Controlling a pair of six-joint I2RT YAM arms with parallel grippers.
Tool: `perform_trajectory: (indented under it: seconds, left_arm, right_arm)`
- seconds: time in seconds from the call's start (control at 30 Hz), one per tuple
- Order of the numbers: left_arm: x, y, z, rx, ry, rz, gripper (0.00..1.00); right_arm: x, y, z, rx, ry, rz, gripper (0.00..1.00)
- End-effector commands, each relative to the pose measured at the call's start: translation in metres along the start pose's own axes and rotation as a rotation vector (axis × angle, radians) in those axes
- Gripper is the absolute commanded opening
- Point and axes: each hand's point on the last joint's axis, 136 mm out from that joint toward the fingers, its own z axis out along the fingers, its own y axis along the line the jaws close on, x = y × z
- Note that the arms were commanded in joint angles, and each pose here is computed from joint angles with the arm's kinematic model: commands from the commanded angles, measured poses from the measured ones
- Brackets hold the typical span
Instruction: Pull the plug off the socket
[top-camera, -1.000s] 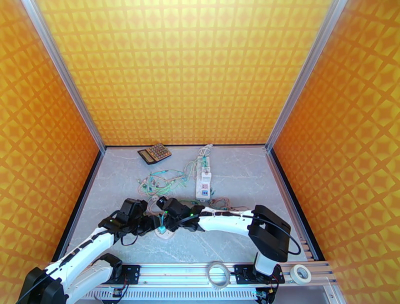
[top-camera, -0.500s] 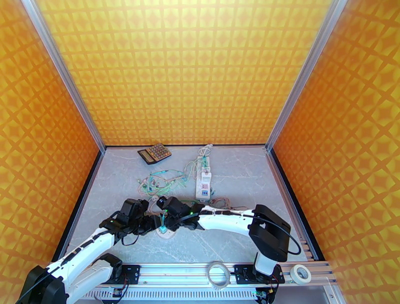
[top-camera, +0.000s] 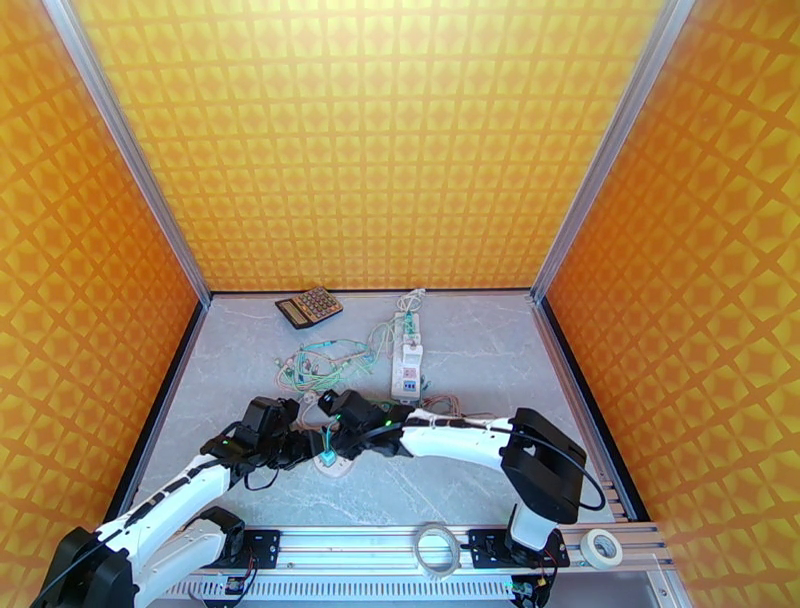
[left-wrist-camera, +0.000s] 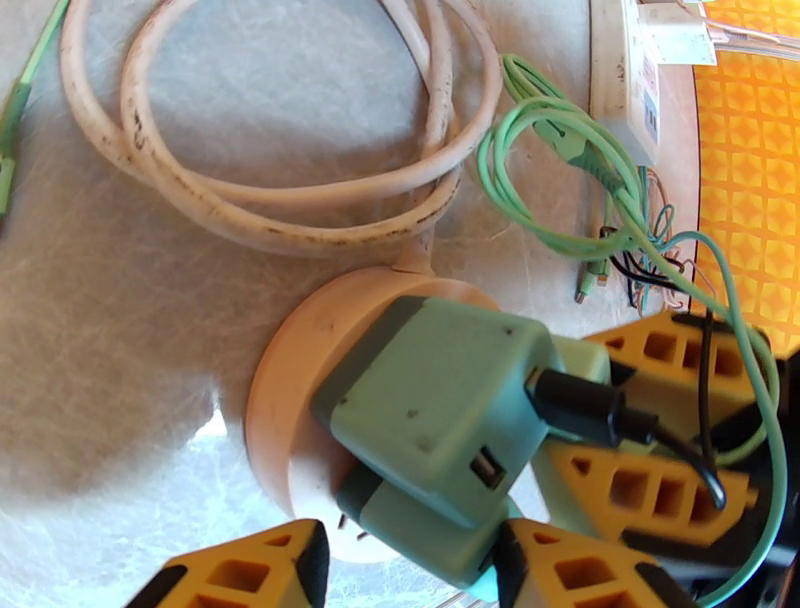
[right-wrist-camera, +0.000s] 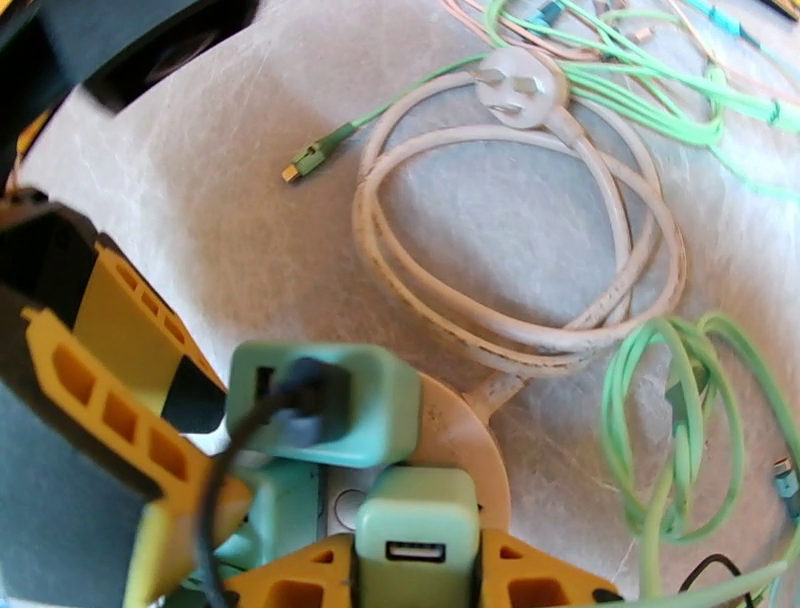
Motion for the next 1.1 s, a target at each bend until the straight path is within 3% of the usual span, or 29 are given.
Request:
perform_trajectory:
  seconds: [0.0, 0.43, 1.07]
  left_arm:
    - [0.040, 0.078, 0.007, -0.290, 0.101, -0.095, 0.49]
    - [0.038, 0.079, 0.013, -0.304, 0.120, -0.095, 0.49]
    - [0.040, 0.083, 0.018, -0.321, 0.144, -0.087, 0.49]
  right_arm:
    - [-0.055, 0.030, -0.033, -0.134, -0.183, -0.010, 0.15]
    - [-0.025, 0.083, -0.018, -0.037, -0.074, -0.319, 0.14]
    - [-0.063, 0.023, -0.041, -0.144, -0.187, -0.001, 0.14]
